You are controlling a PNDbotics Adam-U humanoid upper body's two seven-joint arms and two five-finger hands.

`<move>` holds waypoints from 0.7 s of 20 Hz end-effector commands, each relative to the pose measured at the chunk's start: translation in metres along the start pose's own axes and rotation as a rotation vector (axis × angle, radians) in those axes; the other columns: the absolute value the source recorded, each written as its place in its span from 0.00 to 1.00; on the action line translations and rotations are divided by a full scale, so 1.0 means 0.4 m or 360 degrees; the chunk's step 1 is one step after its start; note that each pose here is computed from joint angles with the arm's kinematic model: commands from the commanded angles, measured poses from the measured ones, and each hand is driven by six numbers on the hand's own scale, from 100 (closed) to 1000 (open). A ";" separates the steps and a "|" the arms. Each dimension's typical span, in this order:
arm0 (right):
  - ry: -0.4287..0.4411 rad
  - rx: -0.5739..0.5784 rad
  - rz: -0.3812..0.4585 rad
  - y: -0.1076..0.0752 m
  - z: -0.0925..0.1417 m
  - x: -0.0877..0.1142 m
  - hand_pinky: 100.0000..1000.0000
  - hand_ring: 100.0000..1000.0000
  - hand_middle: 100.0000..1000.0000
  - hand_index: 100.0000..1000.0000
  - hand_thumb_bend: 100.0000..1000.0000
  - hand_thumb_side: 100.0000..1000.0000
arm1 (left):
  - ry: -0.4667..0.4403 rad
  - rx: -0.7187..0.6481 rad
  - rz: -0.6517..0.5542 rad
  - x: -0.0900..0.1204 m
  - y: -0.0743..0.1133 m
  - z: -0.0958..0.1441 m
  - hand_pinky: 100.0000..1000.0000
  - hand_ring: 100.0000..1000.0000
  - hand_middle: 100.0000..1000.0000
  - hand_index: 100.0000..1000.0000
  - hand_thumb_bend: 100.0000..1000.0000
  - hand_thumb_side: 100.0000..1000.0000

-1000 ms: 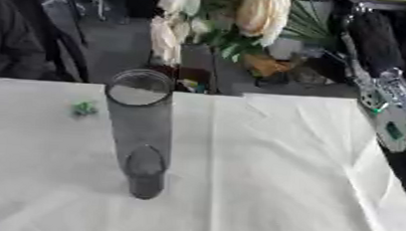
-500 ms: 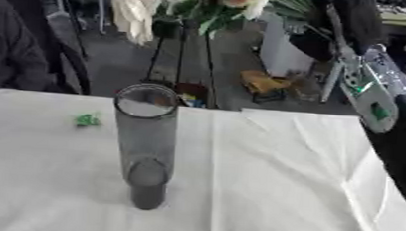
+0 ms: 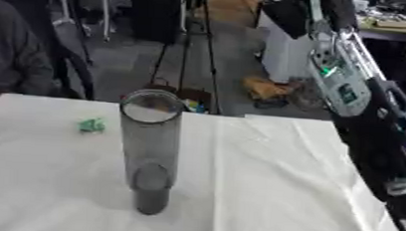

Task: Arrange flowers into the vase.

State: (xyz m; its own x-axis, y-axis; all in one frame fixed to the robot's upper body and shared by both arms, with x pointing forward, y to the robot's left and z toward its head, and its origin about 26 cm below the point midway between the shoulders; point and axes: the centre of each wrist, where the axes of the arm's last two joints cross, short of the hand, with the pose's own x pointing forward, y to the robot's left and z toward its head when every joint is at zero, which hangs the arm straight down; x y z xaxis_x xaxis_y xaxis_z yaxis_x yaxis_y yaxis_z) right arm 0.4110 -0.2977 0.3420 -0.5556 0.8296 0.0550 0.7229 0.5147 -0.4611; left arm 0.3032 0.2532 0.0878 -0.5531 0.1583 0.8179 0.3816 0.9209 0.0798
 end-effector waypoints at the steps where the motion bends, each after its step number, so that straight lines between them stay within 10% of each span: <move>1: 0.0017 -0.0118 -0.0114 -0.029 -0.041 0.038 0.00 0.00 0.00 0.09 0.00 0.83 | -0.0016 -0.0022 -0.0014 0.011 0.005 -0.007 0.83 0.78 0.80 0.82 0.82 0.60; 14: 0.0207 -0.0007 -0.0622 0.005 -0.043 0.152 0.00 0.00 0.00 0.10 0.00 0.86 | -0.0015 -0.0021 -0.0002 0.008 0.002 -0.007 0.83 0.78 0.80 0.82 0.82 0.60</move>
State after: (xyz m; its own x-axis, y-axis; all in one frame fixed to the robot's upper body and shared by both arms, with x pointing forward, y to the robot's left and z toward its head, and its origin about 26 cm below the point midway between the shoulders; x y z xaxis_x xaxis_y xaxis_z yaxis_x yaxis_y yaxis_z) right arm 0.3930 -0.2446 0.3474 -0.7079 0.6164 0.3449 0.4840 0.7790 -0.3987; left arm 0.3032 0.2530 0.0874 -0.5508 0.1618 0.8188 0.3840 0.9202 0.0764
